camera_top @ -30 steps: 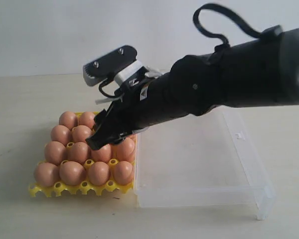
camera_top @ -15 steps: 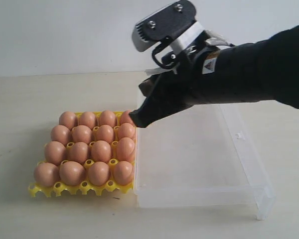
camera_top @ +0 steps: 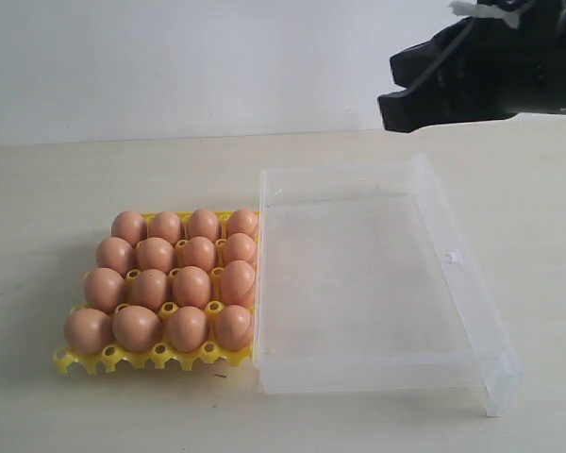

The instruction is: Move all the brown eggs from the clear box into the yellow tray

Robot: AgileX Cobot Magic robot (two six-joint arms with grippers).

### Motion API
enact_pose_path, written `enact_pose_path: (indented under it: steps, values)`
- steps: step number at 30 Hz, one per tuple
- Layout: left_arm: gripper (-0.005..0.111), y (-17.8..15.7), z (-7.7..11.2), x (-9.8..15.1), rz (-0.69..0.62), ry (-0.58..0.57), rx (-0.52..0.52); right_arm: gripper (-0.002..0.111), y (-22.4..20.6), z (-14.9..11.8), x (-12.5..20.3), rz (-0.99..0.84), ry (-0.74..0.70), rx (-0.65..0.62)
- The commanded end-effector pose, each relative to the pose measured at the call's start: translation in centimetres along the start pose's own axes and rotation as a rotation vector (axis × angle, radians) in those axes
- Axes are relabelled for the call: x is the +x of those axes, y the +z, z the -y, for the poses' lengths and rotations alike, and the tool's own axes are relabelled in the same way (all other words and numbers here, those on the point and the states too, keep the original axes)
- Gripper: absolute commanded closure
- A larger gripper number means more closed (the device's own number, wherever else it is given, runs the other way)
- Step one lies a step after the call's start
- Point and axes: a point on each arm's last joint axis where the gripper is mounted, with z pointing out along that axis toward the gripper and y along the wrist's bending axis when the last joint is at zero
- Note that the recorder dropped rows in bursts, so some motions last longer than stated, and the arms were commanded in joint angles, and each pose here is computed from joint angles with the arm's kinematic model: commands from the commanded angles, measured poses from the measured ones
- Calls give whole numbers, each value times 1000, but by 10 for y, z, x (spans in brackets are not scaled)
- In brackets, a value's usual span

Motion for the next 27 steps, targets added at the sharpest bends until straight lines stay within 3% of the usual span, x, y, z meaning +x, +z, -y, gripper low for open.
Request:
enact_pose_path:
  steps: [1, 9, 12, 21, 27]
  values:
    - [107, -1, 0, -2, 20, -8, -1, 108, -11, 14, 4, -46, 15, 40]
    - [107, -1, 0, -2, 20, -8, -1, 108, -18, 37, 10, -93, -4, 134]
    - [107, -1, 0, -2, 20, -8, -1, 108, -19, 41, 11, -94, 51, 150]
    - [107, -1, 0, -2, 20, -8, -1, 108, -23, 46, -3, 46, 1, 203]
    - [107, -1, 0, -2, 20, -8, -1, 108, -66, 40, -15, 117, -68, 227]
